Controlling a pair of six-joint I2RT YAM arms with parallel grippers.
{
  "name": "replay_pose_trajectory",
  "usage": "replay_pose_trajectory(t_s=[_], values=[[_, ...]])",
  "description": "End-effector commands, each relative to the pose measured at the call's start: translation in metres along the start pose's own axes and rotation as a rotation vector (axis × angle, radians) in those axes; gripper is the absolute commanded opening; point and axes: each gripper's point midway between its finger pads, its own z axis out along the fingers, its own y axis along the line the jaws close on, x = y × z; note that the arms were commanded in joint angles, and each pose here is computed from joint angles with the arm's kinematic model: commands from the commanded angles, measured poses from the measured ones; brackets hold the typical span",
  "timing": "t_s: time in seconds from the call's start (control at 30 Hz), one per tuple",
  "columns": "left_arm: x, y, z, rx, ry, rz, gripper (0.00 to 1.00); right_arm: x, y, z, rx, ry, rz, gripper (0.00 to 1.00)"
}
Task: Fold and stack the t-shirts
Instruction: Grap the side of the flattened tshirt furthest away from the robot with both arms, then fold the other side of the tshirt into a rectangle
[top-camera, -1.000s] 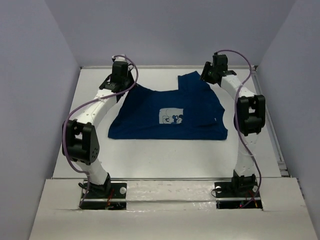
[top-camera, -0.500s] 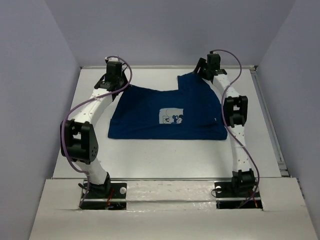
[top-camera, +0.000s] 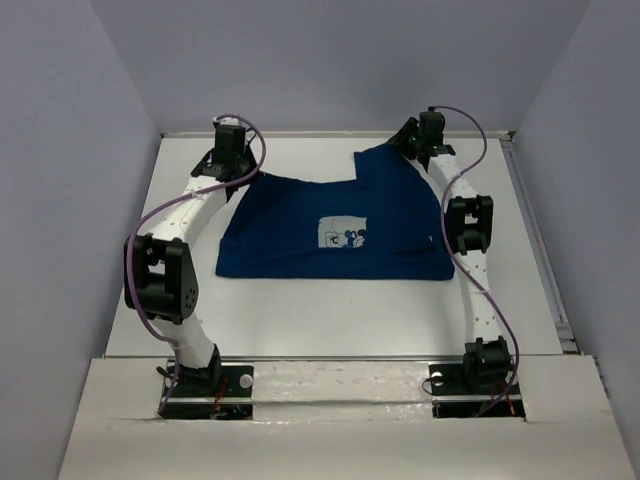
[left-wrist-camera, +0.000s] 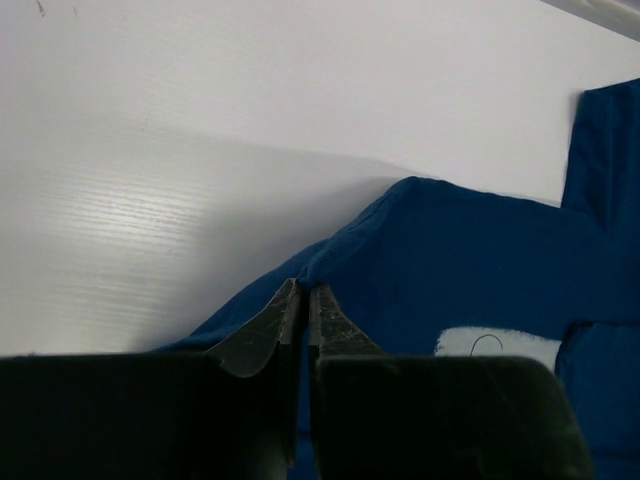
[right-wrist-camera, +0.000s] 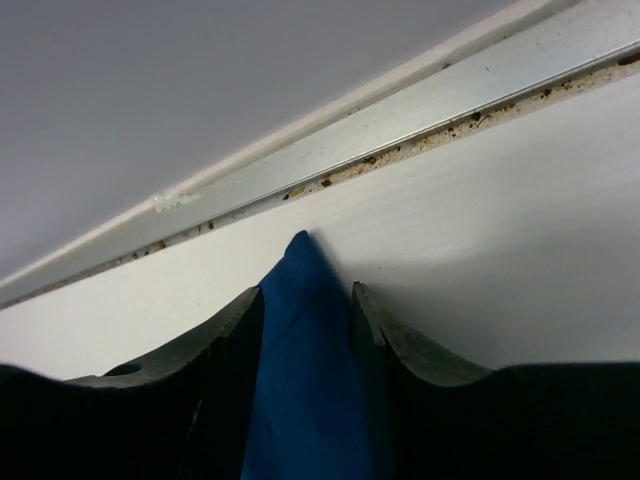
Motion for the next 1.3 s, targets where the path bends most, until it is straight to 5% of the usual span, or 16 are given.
replay_pose_trajectory(t_s=[0.0,0.4,0.57,0.77,1.27], values=[[-0.025,-0.007,-0.005,0.025,-0.066,-0.002,0.0,0.035,-0.019,0.014,0.007,0.083,0.08,0.43],[-0.024,-0.003,0.001,0.019,-0.056,-0.016,0.0,0.007,-0.022,0.006,-0.012,0.036,0.097,0.0],[-0.029,0.006,0.007,-0.021,-0.058,-0.001,0.0,-0.019,-0.011,-0.012,-0.057,0.002,0.064,0.0],[-0.043,0.05,0.03,-0.121,-0.077,-0.033,0.0,-0.054,0.024,-0.082,-0.122,-0.032,0.006,0.0],[-0.037,0.083,0.059,-0.186,-0.04,-0.044,0.0,-0.025,0.009,-0.209,-0.033,0.002,-0.048,0.0]])
